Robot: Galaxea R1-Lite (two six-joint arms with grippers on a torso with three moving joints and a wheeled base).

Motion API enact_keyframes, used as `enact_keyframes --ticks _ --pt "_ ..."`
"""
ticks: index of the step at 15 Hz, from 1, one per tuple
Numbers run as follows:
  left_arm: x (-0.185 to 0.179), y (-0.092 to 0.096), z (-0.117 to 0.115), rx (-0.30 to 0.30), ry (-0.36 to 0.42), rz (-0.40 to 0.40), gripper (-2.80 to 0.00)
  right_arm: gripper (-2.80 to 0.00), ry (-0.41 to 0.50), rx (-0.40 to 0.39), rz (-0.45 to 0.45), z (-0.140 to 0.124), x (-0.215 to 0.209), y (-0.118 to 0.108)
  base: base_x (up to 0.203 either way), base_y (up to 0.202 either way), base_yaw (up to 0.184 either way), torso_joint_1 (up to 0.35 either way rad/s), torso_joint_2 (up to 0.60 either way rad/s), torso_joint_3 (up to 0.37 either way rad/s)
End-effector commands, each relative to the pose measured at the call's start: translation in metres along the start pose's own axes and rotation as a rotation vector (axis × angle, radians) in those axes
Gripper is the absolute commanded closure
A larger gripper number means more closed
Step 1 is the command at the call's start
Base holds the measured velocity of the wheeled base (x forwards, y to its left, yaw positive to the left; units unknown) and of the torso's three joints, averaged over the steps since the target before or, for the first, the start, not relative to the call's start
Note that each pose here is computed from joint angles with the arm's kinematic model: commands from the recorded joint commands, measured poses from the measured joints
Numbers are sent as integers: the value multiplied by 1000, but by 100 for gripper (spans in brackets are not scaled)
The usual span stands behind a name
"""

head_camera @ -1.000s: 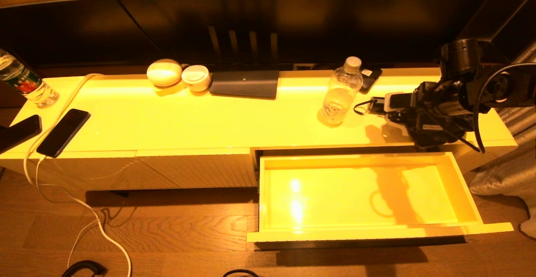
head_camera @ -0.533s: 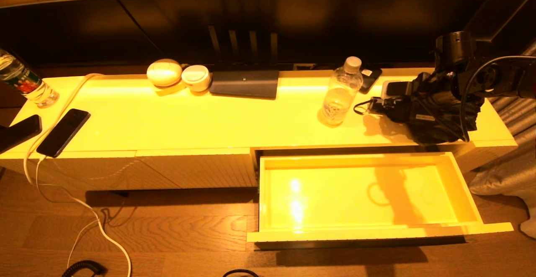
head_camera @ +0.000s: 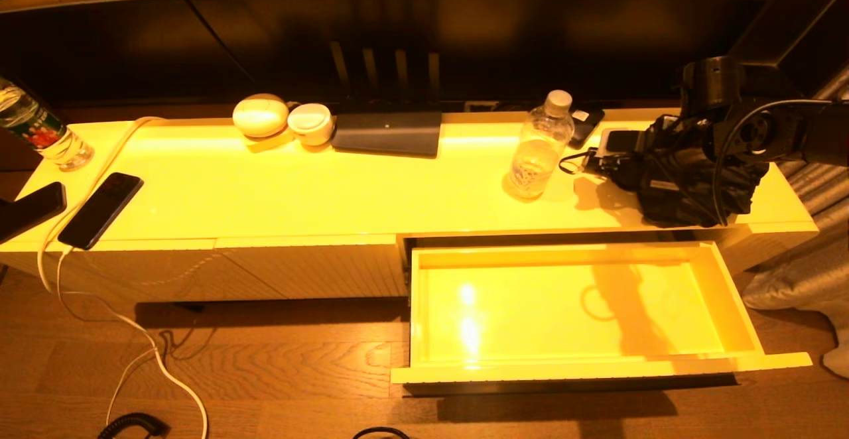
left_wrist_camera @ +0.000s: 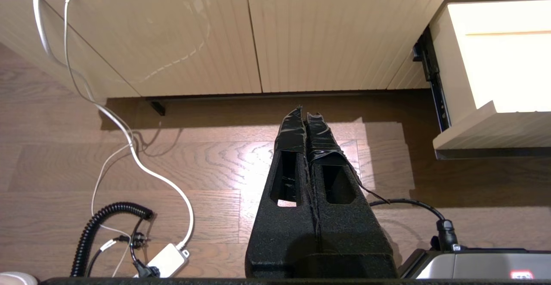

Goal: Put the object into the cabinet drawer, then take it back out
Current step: Put the umbrella in the drawer

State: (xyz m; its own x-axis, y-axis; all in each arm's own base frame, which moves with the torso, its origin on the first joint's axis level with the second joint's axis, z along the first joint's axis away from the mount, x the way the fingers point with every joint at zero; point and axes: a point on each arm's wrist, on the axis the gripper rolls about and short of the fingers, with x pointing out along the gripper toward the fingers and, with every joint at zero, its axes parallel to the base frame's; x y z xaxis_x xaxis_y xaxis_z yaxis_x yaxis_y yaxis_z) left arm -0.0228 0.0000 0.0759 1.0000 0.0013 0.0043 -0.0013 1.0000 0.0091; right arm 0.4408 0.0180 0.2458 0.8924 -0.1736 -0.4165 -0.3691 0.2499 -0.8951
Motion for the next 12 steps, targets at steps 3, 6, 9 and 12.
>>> enact_keyframes --ticks 3,6,9,12 --pt "0 0 -1 0 3 0 0 0 6 3 -22 0 2 -1 0 0 0 0 0 0" --pt "0 0 0 0 1 -1 0 0 10 3 -22 0 0 -2 0 0 0 0 0 0" --pt "0 0 0 0 1 0 0 0 14 1 -10 -1 -3 -2 0 0 0 0 0 0" --pt "0 0 0 0 1 0 0 0 14 0 -11 -2 -17 -8 0 0 0 0 0 0"
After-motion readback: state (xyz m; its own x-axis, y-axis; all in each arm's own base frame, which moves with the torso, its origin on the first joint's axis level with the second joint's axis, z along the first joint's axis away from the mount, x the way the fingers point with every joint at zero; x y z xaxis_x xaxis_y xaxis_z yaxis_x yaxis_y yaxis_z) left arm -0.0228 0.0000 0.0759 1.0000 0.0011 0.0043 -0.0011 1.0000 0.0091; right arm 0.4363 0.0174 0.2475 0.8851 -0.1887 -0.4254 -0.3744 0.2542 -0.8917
